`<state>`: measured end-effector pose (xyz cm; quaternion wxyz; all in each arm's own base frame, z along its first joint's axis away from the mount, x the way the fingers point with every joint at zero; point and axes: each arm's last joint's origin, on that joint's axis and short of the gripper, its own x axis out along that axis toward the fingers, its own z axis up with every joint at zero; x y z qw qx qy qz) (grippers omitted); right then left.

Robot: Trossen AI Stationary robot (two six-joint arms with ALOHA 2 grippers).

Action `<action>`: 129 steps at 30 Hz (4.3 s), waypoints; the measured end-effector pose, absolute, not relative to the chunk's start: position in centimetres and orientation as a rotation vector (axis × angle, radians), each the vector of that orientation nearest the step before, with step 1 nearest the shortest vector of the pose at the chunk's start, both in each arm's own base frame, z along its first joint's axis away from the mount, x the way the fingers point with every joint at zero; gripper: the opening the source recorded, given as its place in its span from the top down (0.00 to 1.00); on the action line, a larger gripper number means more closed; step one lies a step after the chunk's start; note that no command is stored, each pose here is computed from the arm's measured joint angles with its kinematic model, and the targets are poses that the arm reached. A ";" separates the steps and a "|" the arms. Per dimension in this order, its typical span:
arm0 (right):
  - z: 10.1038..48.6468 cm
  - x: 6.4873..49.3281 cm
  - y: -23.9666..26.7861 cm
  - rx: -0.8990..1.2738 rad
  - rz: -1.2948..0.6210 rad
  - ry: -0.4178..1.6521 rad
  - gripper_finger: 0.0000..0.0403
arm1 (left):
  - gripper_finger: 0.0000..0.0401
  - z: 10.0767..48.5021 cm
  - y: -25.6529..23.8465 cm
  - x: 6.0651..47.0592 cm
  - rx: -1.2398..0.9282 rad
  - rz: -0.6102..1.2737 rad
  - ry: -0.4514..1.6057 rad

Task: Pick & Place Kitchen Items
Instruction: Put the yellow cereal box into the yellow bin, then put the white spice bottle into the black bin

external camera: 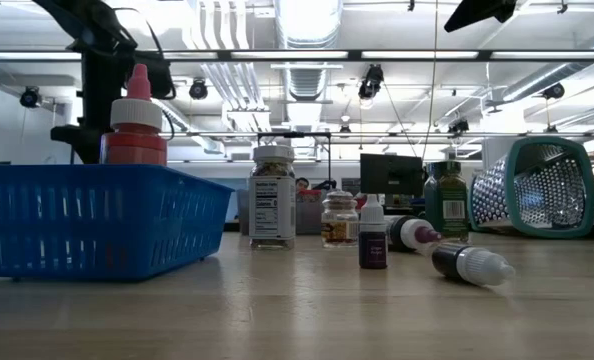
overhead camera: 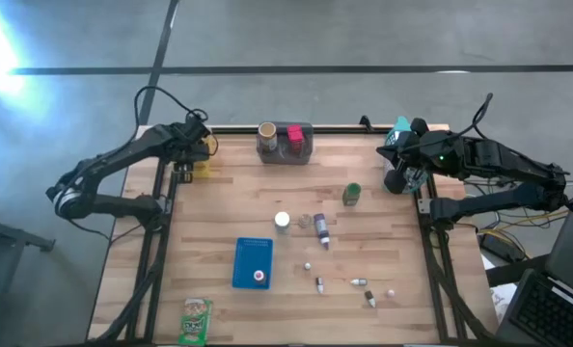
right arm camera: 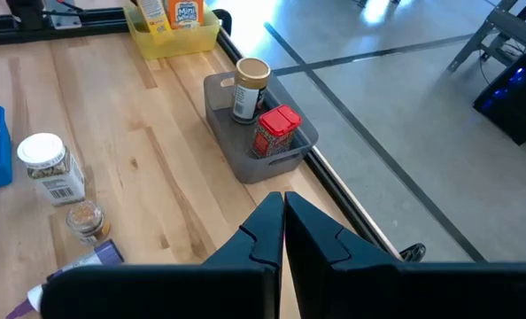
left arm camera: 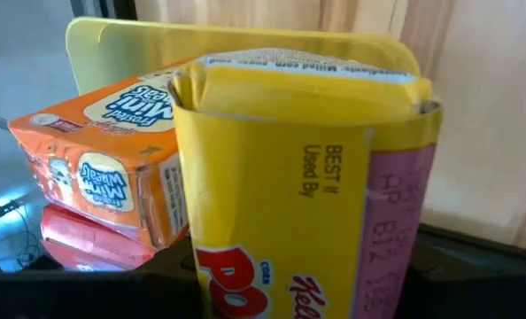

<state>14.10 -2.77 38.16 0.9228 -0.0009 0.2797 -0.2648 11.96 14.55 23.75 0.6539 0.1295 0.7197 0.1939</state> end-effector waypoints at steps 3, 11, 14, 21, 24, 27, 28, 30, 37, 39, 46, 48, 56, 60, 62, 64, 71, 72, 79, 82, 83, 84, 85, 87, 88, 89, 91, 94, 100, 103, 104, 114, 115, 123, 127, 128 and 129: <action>38.2 14.1 -2.8 -0.003 -0.543 0.574 0.98 | 0.56 23.8 14.8 11.9 0.277 0.469 1.618; 38.2 14.1 -2.8 -0.004 -0.543 0.575 0.98 | 0.55 23.8 15.1 11.9 0.301 0.453 1.604; 38.2 14.1 -2.8 -0.003 -0.543 0.574 0.98 | 0.55 23.9 15.3 12.1 0.316 0.463 1.571; 38.2 14.1 -2.8 -0.002 -0.543 0.574 0.98 | 0.55 24.0 15.4 12.2 0.351 0.437 1.573; 38.2 14.1 -2.8 -0.004 -0.543 0.574 0.98 | 0.55 24.0 15.4 12.2 0.354 0.434 1.574; 38.2 14.1 -2.8 -0.003 -0.543 0.574 0.98 | 0.55 24.0 15.4 12.2 0.354 0.434 1.573; 38.2 14.1 -2.8 -0.004 -0.543 0.574 0.98 | 0.55 24.0 15.4 12.2 0.353 0.435 1.573; 38.2 14.1 -2.8 -0.002 -0.543 0.574 0.98 | 0.55 24.0 15.4 12.2 0.344 0.443 1.570; 38.2 14.1 -2.8 -0.004 -0.543 0.575 0.98 | 0.55 23.2 15.2 12.1 0.313 0.418 1.561; 38.2 14.1 -2.8 -0.002 -0.543 0.574 0.98 | 0.55 22.7 15.1 12.1 0.315 0.411 1.555; 38.2 14.1 -2.8 -0.004 -0.543 0.574 0.98 | 0.55 21.9 15.1 12.1 0.334 0.400 1.553; 38.2 14.1 -2.8 -0.002 -0.543 0.574 0.98 | 0.55 21.9 15.2 12.1 0.337 0.405 1.547; 38.2 14.1 -2.8 -0.003 -0.543 0.574 0.98 | 0.55 22.0 15.2 12.2 0.339 0.410 1.543; 38.2 14.1 -2.8 -0.003 -0.543 0.575 0.98 | 0.55 22.0 15.2 12.2 0.340 0.408 1.543; 38.2 14.1 -2.8 -0.002 -0.544 0.574 0.98 | 0.55 22.0 15.2 12.2 0.342 0.406 1.544; 38.2 14.1 -2.8 -0.004 -0.543 0.574 0.98 | 0.55 22.0 15.2 12.2 0.342 0.406 1.544; 38.2 14.1 -2.8 -0.003 -0.543 0.574 0.98 | 0.55 22.0 15.3 12.2 0.333 0.422 1.535; 38.2 14.1 -2.8 -0.004 -0.543 0.575 0.98 | 0.55 22.0 15.3 12.2 0.330 0.427 1.532; 38.2 14.1 -2.8 -0.002 -0.543 0.574 0.98 | 0.51 22.0 15.3 12.2 0.321 0.442 1.528; 38.2 14.1 -2.8 -0.003 -0.543 0.574 0.98 | 0.41 22.0 15.3 12.2 0.321 0.455 1.533; 38.2 14.1 -2.8 -0.002 -0.543 0.574 0.98 | 0.37 22.0 15.3 12.2 0.325 0.464 1.537; 38.2 14.1 -2.8 -0.002 -0.543 0.574 0.98 | 0.33 22.1 15.4 12.2 0.330 0.475 1.540; 38.2 14.1 -2.8 -0.004 -0.543 0.575 0.98 | 0.30 22.1 15.4 12.2 0.335 0.484 1.543; 38.2 14.1 -2.8 -0.002 -0.543 0.574 0.98 | 0.24 22.1 15.5 12.2 0.341 0.494 1.549; 38.2 14.1 -2.8 -0.002 -0.543 0.574 0.98 | 0.22 22.1 15.5 12.2 0.344 0.497 1.548; 38.2 14.1 -2.8 -0.003 -0.543 0.575 0.98 | 0.21 22.1 15.5 12.2 0.346 0.500 1.548; 38.2 14.1 -2.8 -0.003 -0.543 0.574 0.98 | 0.19 22.2 15.5 12.2 0.351 0.498 1.550; 38.2 14.1 -2.8 -0.004 -0.543 0.574 0.98 | 0.19 22.6 15.6 12.3 0.364 0.513 1.548; 38.2 14.1 -2.8 -0.002 -0.544 0.574 0.98 | 0.20 24.0 16.0 12.5 0.392 0.561 1.529; 38.2 14.1 -2.8 -0.004 -0.543 0.574 0.98 | 0.20 24.7 16.1 12.6 0.395 0.581 1.518; 38.2 14.1 -2.8 -0.002 -0.543 0.574 0.98 | 0.20 24.9 16.1 12.7 0.393 0.590 1.511; 38.2 14.1 -2.8 -0.002 -0.543 0.574 0.98 | 0.19 29.6 14.3 13.0 0.302 0.627 1.453; 38.2 14.1 -2.8 -0.004 -0.543 0.574 0.98 | 0.20 30.2 14.0 13.0 0.280 0.620 1.429; 38.2 14.1 -2.8 -0.002 -0.543 0.574 0.98 | 0.21 35.5 11.7 13.3 -0.053 0.433 1.035; 38.2 14.1 -2.8 -0.002 -0.543 0.574 0.98 | 0.21 36.9 11.0 13.5 -0.241 0.313 0.899; 38.2 14.1 -2.8 -0.003 -0.543 0.574 0.98 | 0.21 37.0 10.8 13.5 -0.273 0.265 0.880; 38.2 14.1 -2.8 -0.004 -0.543 0.575 0.98 | 0.21 37.1 10.5 13.6 -0.300 0.221 0.862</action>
